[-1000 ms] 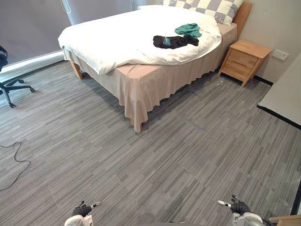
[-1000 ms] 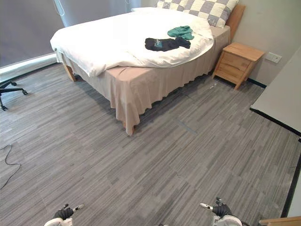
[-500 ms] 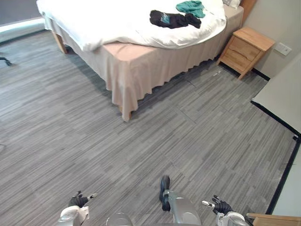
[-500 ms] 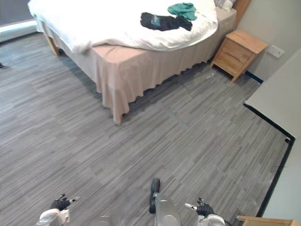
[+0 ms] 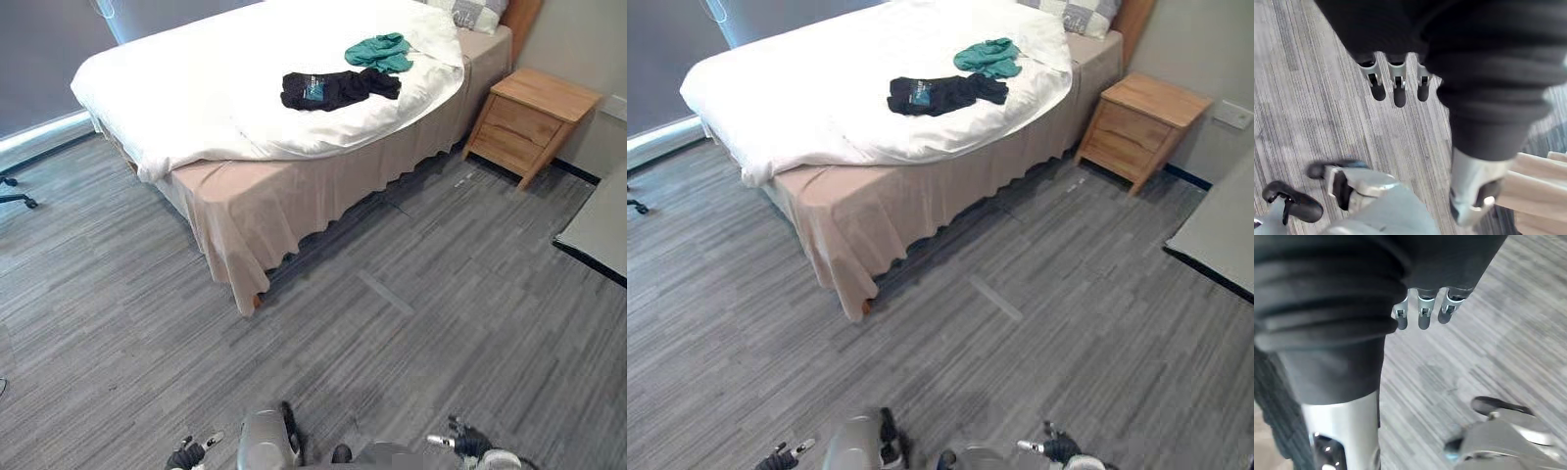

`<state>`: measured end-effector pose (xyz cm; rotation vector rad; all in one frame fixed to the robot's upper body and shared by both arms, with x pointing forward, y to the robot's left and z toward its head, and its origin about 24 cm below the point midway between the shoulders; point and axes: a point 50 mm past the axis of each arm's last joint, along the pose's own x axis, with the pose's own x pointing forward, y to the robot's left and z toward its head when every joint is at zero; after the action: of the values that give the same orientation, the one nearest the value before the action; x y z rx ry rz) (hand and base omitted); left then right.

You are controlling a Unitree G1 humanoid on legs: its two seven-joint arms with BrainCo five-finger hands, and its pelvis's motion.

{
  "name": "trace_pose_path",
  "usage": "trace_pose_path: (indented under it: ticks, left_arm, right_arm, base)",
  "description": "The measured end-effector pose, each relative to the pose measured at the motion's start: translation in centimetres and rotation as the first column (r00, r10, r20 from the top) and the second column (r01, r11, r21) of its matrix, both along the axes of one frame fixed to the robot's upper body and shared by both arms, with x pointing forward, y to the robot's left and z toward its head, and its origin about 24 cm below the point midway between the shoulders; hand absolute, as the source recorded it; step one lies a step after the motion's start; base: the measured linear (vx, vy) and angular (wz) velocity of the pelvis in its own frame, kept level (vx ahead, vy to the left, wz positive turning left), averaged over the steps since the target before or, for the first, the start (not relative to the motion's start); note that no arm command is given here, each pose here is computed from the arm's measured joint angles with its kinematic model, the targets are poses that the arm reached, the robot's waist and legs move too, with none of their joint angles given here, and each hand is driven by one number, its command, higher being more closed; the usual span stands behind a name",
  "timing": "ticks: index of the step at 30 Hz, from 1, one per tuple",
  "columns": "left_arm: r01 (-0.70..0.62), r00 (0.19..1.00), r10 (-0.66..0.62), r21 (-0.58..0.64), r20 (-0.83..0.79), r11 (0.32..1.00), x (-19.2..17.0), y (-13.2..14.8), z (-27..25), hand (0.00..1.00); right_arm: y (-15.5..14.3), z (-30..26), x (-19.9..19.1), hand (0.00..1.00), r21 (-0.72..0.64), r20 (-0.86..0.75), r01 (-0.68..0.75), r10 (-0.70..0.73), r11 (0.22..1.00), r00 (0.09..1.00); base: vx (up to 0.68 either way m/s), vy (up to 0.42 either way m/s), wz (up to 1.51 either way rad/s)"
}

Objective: Tidy the bed and pick cloth on bed and put in laundry

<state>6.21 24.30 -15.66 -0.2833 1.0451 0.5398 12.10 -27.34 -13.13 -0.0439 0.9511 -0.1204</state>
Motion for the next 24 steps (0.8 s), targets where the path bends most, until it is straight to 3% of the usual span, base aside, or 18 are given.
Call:
trace_pose_path:
  ticks: [5, 11, 16, 18, 19, 22, 24]
  left_arm:
    - [0.044, 0.999, -0.044, 0.003, 0.016, 0.999, 1.5, -0.5, 0.0, 0.00]
    - [0.097, 0.988, -0.109, 0.112, 0.106, 0.989, 5.4, 2.4, 2.0, 0.00]
    - [-0.007, 0.999, -0.002, 0.166, 0.053, 0.986, 2.4, 5.9, 2.5, 0.00]
    - [-0.030, 0.999, 0.026, 0.095, 0.039, 0.995, 1.4, 3.4, 1.4, 0.00]
    - [-0.028, 0.998, 0.026, 0.028, 0.062, 0.999, 2.3, 1.0, 0.8, 0.00]
    - [0.003, 0.996, 0.002, -0.061, 0.085, 0.998, 3.6, -2.5, 0.2, 0.00]
    - [0.027, 0.995, -0.021, -0.059, 0.094, 0.998, 3.9, -2.8, 0.2, 0.00]
  right_arm:
    - [1.5, -0.2, 1.8, 0.00, 0.035, 0.018, -0.009, 0.008, 0.999, 1.000]
    - [2.3, -0.9, 0.4, 0.00, 0.106, 0.007, 0.094, -0.095, 0.990, 0.995]
    - [5.0, -2.7, -4.3, 0.00, 0.185, -0.119, 0.194, -0.174, 0.963, 0.978]
    - [4.0, -2.3, -3.9, 0.00, 0.153, -0.097, 0.192, -0.179, 0.969, 0.979]
    - [3.4, -1.9, -3.2, 0.00, 0.138, -0.073, 0.179, -0.170, 0.974, 0.983]
    - [2.8, -1.8, -3.2, 0.00, 0.124, -0.080, 0.179, -0.170, 0.976, 0.982]
    - [2.7, -1.7, -3.1, 0.00, 0.128, -0.074, 0.192, -0.184, 0.973, 0.980]
  base:
    - [0.54, 0.005, 0.64]
    - [0.42, -0.204, 1.17]
    - [0.48, -0.443, 0.53]
    - [0.51, -0.431, 0.01]
    - [0.47, -0.416, 0.13]
    - [0.35, -0.322, 0.22]
    - [0.36, -0.231, 0.11]
